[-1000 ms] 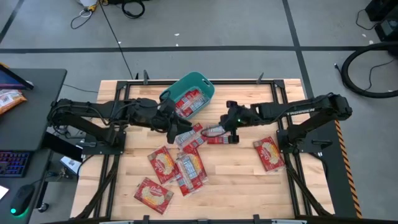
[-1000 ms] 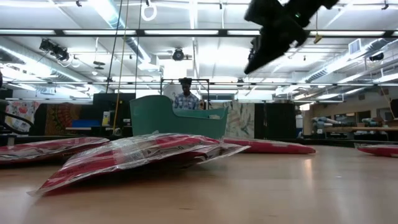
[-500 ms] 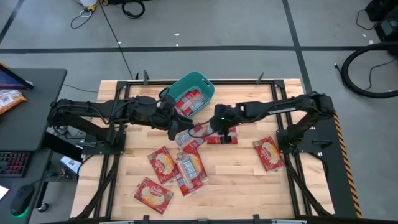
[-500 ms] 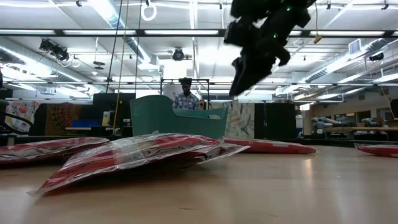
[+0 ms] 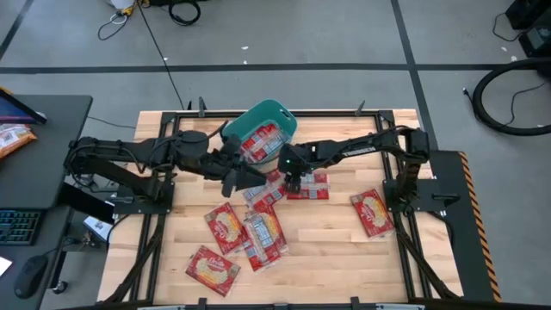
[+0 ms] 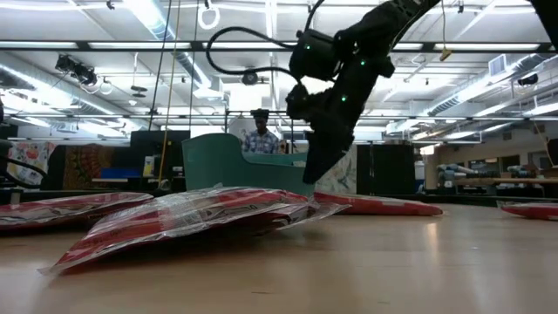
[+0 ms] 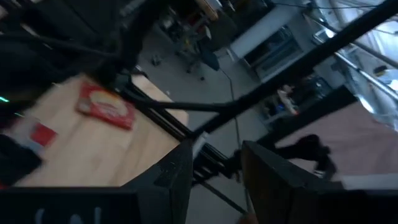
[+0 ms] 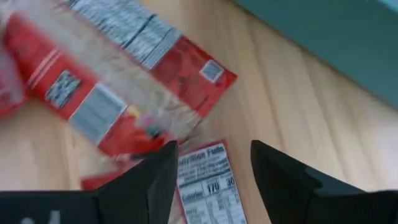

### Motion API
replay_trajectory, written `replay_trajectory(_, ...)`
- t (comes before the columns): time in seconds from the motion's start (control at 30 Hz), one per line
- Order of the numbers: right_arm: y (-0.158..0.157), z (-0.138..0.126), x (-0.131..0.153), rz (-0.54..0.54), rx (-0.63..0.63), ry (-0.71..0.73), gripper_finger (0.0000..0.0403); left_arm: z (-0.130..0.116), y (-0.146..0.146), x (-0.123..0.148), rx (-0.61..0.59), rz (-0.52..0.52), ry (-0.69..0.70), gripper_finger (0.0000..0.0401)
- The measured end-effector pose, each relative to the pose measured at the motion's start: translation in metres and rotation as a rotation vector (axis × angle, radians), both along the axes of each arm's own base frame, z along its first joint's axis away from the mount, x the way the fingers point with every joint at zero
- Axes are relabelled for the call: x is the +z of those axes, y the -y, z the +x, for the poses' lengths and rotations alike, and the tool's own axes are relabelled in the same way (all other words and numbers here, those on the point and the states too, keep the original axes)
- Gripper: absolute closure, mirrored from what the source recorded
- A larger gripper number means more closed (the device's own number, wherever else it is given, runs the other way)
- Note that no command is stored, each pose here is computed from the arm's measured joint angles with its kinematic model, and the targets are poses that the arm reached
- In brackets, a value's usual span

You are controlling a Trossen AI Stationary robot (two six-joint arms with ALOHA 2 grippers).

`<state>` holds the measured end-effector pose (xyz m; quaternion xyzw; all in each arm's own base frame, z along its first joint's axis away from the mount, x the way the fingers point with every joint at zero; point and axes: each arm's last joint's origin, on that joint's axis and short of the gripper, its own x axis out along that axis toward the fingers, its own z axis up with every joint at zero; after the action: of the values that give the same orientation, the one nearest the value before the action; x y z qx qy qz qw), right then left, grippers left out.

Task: Sort popcorn bags into baskets
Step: Put the red popcorn bag into the blue bin

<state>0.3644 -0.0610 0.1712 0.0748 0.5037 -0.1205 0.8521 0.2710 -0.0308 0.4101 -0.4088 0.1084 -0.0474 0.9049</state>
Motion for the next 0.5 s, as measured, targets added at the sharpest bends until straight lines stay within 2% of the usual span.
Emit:
replay_trajectory(0.13,0.0014,0.0071,0.0021,0.025,-0.094,0.084,0.0195,0.0,0.0014,-0.0008,-0.045,-0.034,-0.012,0.026)
replay_trajectory(0.33,0.0009,0.005,-0.0037,0.068,-0.219,0.058,0.0197,-0.0002,0.0018,-0.0013,-0.06,-0.037,-0.018,0.026)
replay_trajectory(0.5,-0.0074,0.0047,-0.0048,-0.002,-0.245,0.049,0.0197,-0.0003,0.0015,-0.0022,-0.059,-0.035,-0.027,0.026)
